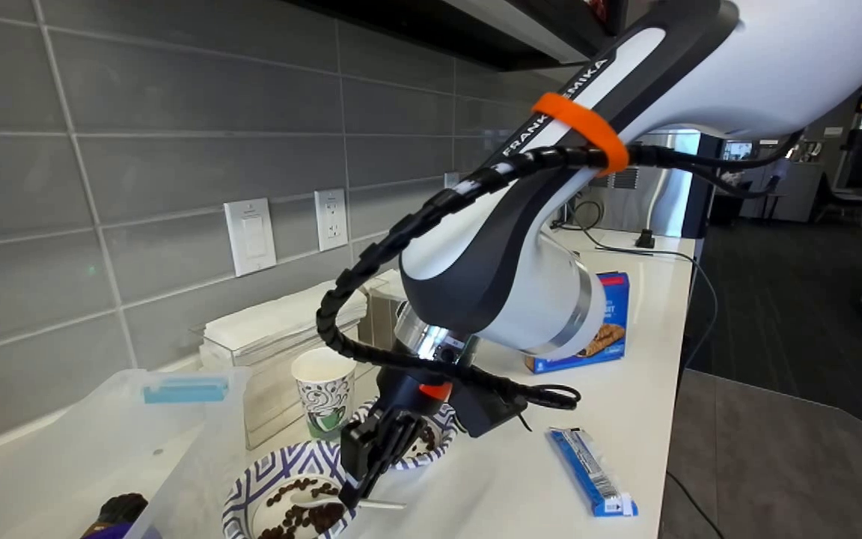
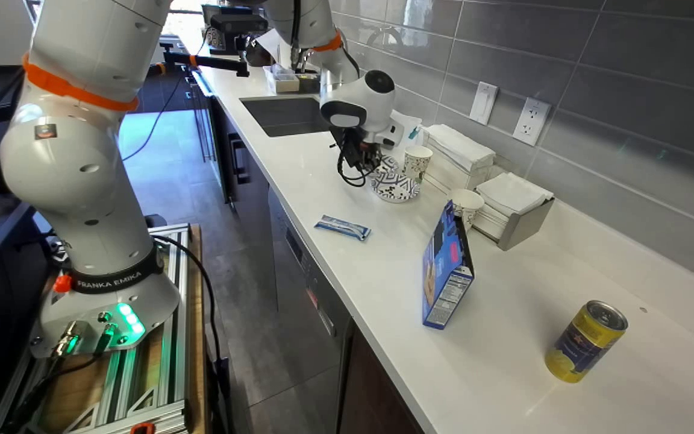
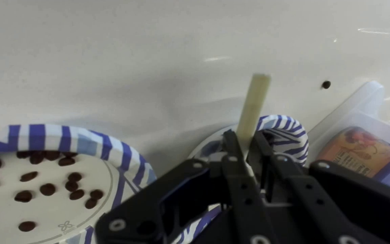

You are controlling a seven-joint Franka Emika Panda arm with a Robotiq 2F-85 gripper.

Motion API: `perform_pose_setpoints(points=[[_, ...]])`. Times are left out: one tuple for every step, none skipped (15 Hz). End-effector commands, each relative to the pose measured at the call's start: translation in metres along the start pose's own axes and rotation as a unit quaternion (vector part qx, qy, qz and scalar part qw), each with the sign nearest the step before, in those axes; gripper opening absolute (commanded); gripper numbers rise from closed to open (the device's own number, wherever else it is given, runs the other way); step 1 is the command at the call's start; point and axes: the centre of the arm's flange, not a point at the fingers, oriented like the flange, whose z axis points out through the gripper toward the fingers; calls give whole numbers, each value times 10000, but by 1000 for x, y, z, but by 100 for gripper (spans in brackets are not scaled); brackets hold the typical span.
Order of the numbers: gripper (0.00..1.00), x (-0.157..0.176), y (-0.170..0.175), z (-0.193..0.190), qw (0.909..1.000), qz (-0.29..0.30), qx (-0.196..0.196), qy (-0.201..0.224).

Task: Use the white spoon to place some contents from the bowl on the left into the bowl on the right.

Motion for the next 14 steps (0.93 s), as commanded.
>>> perform_pose_setpoints(points=[[3, -3, -4, 2, 9998, -137, -114, 46], [3, -3, -10, 1, 9996, -259, -118, 40], [3, -4, -16, 0, 9991, -398, -116, 37], [3, -5, -23, -2, 9984, -537, -166, 19], [3, -6, -29, -4, 9977, -658, -180, 6], [3, -7, -35, -7, 9971, -736, -205, -6], [3, -8, -40, -11, 9961, -836, -289, -10], [3, -9, -43, -16, 9952, -910, -365, -8], [3, -10, -46, -21, 9943, -969, -454, 8], [3, -12, -47, -29, 9932, -1014, -573, 46], [3, -14, -48, -37, 9919, -1066, -691, 93], [3, -15, -48, -44, 9915, -1060, -744, 132], [3, -17, -47, -54, 9904, -1067, -859, 196], [3, -19, -46, -63, 9891, -1071, -978, 266]])
